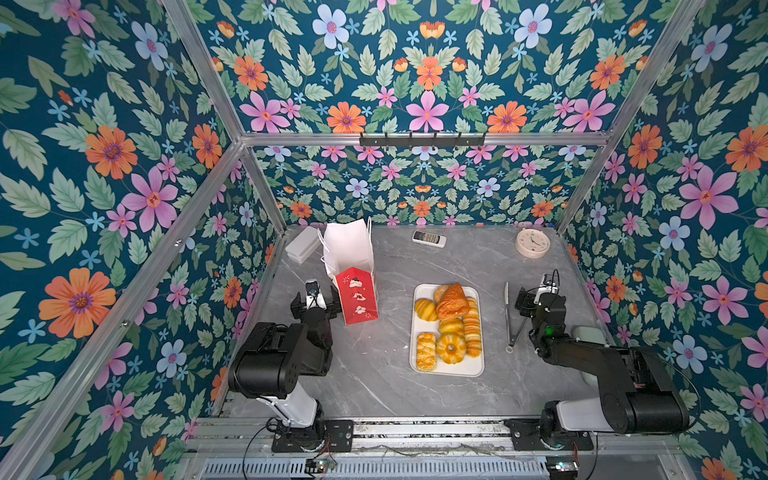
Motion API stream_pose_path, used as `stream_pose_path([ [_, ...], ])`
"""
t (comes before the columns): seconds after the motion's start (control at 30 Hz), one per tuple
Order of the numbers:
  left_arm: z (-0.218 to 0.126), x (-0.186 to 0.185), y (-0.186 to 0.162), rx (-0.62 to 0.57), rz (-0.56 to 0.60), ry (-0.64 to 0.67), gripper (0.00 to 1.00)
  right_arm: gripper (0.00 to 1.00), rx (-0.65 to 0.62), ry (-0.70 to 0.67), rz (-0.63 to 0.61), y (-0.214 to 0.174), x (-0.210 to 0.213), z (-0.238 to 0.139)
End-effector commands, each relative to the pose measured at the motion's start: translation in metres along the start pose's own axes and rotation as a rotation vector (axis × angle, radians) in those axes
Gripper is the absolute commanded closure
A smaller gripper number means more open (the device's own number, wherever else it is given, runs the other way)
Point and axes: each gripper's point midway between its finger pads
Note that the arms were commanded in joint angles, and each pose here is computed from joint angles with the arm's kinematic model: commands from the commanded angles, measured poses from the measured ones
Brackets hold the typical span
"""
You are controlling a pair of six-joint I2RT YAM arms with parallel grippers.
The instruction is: Take the fake bread out of the paper bag
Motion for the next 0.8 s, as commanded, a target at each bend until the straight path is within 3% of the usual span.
stream_pose_path([
  [0.0, 0.001, 0.000, 0.003, -0.012, -0.007, -0.001, 0.00, 0.15, -0.005, 0.026, 0.018, 0.001, 0.004, 0.000],
  [0.07, 0.001, 0.000, 0.003, -0.011, -0.007, -0.001, 0.00, 0.14, -0.023, 0.030, 0.021, -0.008, 0.001, -0.001],
  [0.1, 0.000, 0.000, 0.003, -0.011, -0.006, -0.002, 0.00, 0.15, -0.104, 0.039, 0.012, 0.003, 0.003, -0.002],
  [0.17, 0.000, 0.000, 0.003, -0.010, -0.006, -0.002, 0.00, 0.14, -0.022, 0.026, 0.024, -0.006, 0.002, -0.002],
  [0.2, 0.001, 0.000, 0.003, -0.012, -0.008, 0.000, 0.00, 0.13, -0.071, 0.031, 0.016, -0.001, 0.002, -0.001],
  [0.27, 0.000, 0.000, 0.003, -0.010, -0.007, 0.000, 0.00, 0.09, -0.028, 0.024, 0.021, -0.006, 0.001, -0.002],
  [0.37, 0.000, 0.000, 0.003, -0.010, -0.006, 0.001, 0.00, 0.01, -0.061, 0.031, 0.019, -0.001, 0.002, -0.001],
  [0.77, 0.005, 0.000, 0.001, 0.006, -0.012, -0.013, 0.00, 0.01, -0.039, 0.026, 0.023, -0.004, 0.001, -0.001],
])
Point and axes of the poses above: each gripper's point midway between its finger pads, its own z axis out along the fingers, its own x axis along the line the jaws close on, y = z × x, and after that the axes turned 8 degrees about z, right-handed
